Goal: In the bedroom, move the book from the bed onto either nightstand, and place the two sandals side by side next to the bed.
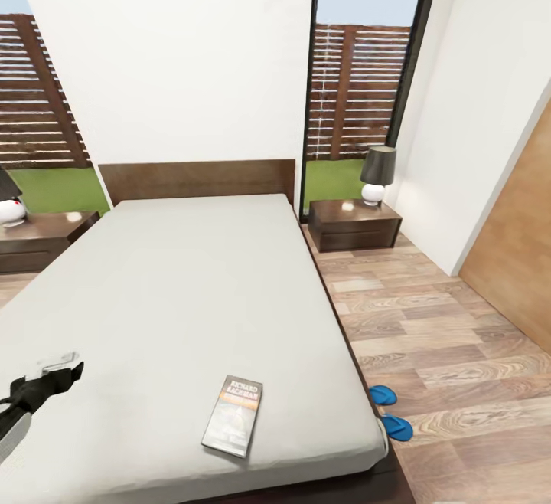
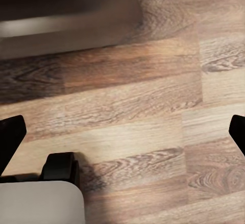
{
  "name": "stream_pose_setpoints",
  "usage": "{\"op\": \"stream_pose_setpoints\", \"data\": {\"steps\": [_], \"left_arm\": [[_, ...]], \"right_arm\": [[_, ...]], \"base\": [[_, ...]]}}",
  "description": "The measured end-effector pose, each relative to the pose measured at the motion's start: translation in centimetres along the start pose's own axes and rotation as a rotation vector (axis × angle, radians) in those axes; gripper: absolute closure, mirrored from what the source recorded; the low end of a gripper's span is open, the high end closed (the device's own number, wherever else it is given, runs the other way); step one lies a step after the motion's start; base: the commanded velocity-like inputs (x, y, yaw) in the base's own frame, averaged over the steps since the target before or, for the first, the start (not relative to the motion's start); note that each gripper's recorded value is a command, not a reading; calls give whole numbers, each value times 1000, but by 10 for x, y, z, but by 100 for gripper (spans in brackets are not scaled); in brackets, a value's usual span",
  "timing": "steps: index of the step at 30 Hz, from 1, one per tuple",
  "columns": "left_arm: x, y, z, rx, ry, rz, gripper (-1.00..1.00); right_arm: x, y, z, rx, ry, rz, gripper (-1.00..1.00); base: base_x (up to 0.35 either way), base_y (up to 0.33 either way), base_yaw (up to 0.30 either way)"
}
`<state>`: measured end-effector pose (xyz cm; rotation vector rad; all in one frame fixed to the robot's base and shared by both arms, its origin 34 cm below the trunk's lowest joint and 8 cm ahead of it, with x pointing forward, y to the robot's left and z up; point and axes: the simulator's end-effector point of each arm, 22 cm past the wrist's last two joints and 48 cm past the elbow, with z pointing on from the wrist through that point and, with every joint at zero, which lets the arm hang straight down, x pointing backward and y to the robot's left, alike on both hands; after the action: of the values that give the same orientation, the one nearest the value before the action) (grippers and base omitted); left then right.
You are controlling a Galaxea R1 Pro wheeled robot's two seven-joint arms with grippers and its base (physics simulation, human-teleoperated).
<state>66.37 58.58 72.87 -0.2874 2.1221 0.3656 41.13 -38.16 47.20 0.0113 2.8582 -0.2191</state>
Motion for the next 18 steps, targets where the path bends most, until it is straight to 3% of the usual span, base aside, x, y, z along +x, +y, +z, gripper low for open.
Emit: {"op": "stream_pose_setpoints", "data": {"steps": [1, 2, 4, 5, 8, 9, 13, 16, 18], "left_arm": [[-8, -26, 3, 35, 1, -5, -100], [-8, -27, 2, 36, 0, -5, -100], [-19, -79, 5, 100, 11, -8, -100], [-19, -80, 5, 101, 11, -8, -100], [-26, -156, 4, 186, 33, 0, -100], [-26, -157, 4, 186, 32, 1, -100], [-25, -236, -1, 257, 70, 19, -100], [-25, -276, -3, 286, 96, 26, -100], [-24, -285, -4, 291, 104, 28, -100]], "right_arm": [[0, 0, 0, 0, 0, 0, -100], [0, 0, 0, 0, 0, 0, -100], [0, 0, 0, 0, 0, 0, -100], [0, 0, 0, 0, 0, 0, -100], [0, 0, 0, 0, 0, 0, -100], [0, 0, 0, 0, 0, 0, -100], [0, -1, 0, 1, 1, -1, -100], [0, -1, 0, 1, 0, -1, -100], [0, -1, 0, 1, 0, -1, -100]], "base": [[36, 27, 0], [29, 22, 0], [23, 18, 0], [18, 14, 0], [13, 10, 0], [9, 7, 0], [6, 4, 0], [3, 2, 0], [2, 1, 0]]}}
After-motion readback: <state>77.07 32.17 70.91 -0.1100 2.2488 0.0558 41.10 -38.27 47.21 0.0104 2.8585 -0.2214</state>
